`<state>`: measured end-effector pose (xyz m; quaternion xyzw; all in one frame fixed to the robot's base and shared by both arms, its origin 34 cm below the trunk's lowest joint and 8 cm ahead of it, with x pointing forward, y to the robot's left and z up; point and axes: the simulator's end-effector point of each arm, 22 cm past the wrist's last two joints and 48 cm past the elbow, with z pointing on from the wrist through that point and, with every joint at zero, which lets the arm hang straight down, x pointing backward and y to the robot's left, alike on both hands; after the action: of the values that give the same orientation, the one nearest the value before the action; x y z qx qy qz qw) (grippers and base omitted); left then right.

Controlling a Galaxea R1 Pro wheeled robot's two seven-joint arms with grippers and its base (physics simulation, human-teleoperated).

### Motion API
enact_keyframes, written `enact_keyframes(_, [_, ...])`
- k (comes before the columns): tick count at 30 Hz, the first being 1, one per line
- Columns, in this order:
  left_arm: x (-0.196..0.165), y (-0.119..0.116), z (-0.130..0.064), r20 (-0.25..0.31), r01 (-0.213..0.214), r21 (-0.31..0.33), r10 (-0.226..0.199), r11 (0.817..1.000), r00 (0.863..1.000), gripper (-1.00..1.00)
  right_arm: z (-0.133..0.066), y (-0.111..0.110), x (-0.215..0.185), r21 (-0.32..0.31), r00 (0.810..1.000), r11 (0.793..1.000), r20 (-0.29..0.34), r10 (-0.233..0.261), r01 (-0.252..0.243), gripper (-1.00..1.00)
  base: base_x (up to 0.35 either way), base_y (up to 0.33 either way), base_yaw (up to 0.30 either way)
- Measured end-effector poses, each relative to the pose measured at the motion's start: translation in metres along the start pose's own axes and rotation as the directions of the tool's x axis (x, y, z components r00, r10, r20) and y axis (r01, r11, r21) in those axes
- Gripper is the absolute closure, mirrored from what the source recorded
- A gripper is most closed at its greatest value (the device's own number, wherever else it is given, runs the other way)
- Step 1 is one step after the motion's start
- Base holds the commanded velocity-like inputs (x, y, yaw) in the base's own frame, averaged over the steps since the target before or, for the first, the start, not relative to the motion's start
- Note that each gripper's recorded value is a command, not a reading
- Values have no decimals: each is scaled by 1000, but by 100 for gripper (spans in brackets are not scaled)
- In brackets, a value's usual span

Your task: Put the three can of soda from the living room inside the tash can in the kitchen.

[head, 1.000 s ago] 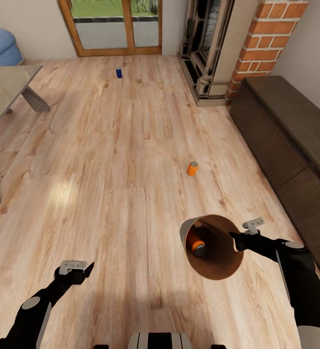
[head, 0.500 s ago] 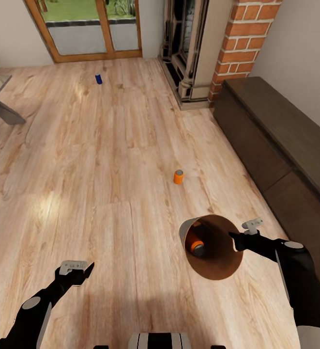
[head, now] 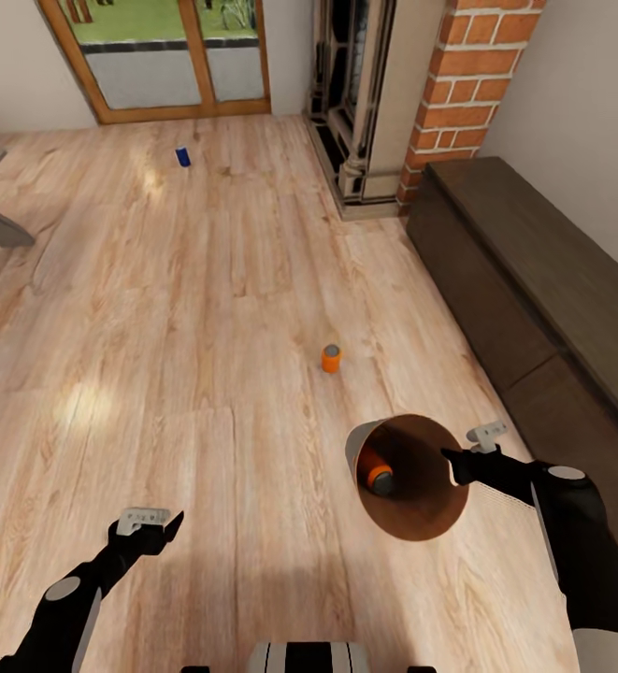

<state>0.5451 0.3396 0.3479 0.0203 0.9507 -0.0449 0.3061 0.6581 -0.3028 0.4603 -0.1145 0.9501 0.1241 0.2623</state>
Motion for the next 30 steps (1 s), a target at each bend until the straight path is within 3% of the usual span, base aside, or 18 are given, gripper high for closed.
enact_keyframes(17, [3, -1, 0, -5, 2, 2, -2, 1000, 1000, -100, 3, 8, 2, -11, 1000, 1000, 0, 9, -9, 100, 224, -194, 58])
enact_keyframes(23, [4, -1, 0, -9, 4, 2, -4, 1000, 1000, -100, 3, 9, 2, -15, 1000, 1000, 1, 13, -13, 100, 227, 123, -38])
enact_keyframes(30, [10, -3, 0, -24, 13, 6, -13, 1000, 1000, -100, 3, 10, 1, -17, 1000, 1000, 4, 15, -15, 100, 108, 282, -209])
